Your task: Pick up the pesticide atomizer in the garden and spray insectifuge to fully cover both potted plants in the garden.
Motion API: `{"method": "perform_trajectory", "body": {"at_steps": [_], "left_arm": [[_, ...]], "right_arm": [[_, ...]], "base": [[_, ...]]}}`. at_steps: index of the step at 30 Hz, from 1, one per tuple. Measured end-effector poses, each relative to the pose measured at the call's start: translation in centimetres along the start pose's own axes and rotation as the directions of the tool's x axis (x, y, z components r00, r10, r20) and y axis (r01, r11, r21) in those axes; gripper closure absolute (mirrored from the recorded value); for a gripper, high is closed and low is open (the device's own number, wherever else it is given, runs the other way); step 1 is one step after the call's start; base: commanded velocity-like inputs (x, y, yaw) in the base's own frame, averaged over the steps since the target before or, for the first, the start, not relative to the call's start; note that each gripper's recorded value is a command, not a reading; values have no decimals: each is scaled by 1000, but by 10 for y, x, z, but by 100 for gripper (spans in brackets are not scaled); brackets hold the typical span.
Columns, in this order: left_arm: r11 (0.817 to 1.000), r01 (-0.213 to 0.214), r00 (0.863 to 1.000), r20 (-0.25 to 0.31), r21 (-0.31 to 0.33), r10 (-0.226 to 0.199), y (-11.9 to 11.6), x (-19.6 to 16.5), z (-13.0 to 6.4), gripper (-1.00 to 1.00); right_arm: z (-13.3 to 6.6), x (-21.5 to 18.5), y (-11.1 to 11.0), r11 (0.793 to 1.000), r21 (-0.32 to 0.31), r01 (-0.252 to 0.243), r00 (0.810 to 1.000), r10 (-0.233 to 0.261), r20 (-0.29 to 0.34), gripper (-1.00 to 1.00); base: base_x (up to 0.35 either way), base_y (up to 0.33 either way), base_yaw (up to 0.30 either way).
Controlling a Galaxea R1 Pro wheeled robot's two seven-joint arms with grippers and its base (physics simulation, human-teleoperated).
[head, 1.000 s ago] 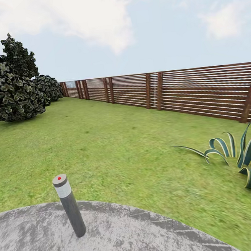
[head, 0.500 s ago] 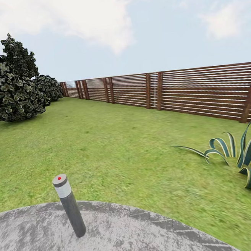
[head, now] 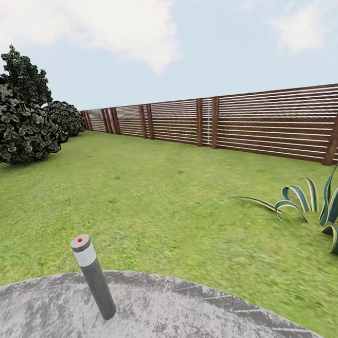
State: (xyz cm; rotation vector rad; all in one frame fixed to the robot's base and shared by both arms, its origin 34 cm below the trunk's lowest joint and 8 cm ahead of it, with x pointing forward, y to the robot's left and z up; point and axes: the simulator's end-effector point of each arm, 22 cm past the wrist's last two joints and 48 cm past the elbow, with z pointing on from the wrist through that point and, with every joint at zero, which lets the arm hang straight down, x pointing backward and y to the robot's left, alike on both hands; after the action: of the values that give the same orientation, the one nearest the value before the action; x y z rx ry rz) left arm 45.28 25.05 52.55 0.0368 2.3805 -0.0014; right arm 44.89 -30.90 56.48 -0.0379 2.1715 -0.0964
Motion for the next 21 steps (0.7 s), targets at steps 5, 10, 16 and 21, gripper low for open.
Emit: {"method": "perform_trajectory", "body": {"at_steps": [5, 10, 16, 21], "left_arm": [[1000, 2, 1000, -7, -14, -2, 9, 11, -4, -100], [1000, -2, 1000, -15, -15, 2, 10, 16, -5, -100], [1000, 0, 1000, -19, -21, 0, 12, 18, -6, -100], [1000, -7, 1000, -20, -18, 7, 12, 19, -6, -100]], "right_arm": [[1, -8, 1, 1000, -4, 3, 1000, -3, 26, -100], [1, -8, 1, 1000, -2, 2, 1000, -2, 27, -100], [1, -6, 2, 1000, -1, 1, 1000, -1, 23, -100], [0, -5, 2, 1000, -2, 0, 1000, 0, 18, -100]], "base": [[0, 0, 0], [0, 0, 42], [0, 0, 230], [0, 0, 267]]}}
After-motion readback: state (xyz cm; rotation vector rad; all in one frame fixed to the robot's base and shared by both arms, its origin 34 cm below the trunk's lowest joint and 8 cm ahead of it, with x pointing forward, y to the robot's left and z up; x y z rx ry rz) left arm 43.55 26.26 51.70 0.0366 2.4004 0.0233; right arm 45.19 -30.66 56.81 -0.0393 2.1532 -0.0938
